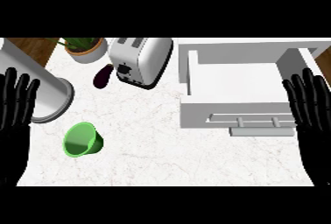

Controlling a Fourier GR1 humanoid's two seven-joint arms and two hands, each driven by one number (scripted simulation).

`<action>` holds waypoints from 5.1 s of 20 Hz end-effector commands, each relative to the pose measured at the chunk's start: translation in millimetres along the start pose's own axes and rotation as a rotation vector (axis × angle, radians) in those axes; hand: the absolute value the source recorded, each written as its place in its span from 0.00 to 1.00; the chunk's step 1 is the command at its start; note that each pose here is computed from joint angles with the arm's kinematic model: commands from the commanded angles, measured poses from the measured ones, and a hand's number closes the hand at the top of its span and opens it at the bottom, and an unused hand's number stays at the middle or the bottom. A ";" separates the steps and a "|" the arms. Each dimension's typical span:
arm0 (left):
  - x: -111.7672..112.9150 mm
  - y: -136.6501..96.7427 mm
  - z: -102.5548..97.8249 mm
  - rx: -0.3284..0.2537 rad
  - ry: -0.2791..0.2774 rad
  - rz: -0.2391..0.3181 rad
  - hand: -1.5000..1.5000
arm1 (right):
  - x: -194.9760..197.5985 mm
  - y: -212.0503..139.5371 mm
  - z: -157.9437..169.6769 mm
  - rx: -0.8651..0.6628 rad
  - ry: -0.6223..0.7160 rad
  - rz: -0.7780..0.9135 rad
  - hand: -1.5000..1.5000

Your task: Pick up the cup, place it into the drawer and close the drawer

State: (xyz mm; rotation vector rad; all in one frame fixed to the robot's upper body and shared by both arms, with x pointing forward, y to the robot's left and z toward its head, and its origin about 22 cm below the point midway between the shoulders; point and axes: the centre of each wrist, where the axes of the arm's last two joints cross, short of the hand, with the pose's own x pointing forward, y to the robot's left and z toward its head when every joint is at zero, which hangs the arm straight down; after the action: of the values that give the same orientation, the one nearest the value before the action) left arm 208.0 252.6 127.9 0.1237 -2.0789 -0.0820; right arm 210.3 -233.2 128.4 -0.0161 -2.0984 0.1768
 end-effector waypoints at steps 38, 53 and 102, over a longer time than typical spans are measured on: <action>-219.4 110.8 50.5 -0.425 0.425 0.287 0.00 | -24.4 -15.4 -63.7 0.096 0.081 -0.034 0.00; -241.8 123.2 76.8 -0.354 0.416 0.273 0.00 | -26.2 -30.7 -61.5 0.104 0.076 -0.027 0.00; -245.4 -28.1 -18.6 0.004 -0.061 0.265 1.00 | -10.5 -42.6 -50.9 0.112 0.100 0.007 0.00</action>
State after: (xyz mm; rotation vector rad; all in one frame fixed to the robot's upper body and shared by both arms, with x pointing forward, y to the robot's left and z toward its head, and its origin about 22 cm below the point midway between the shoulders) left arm 322.7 272.7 -100.0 -0.1064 -2.0172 0.1213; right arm 267.4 -269.3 151.6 0.0383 -1.9848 0.2796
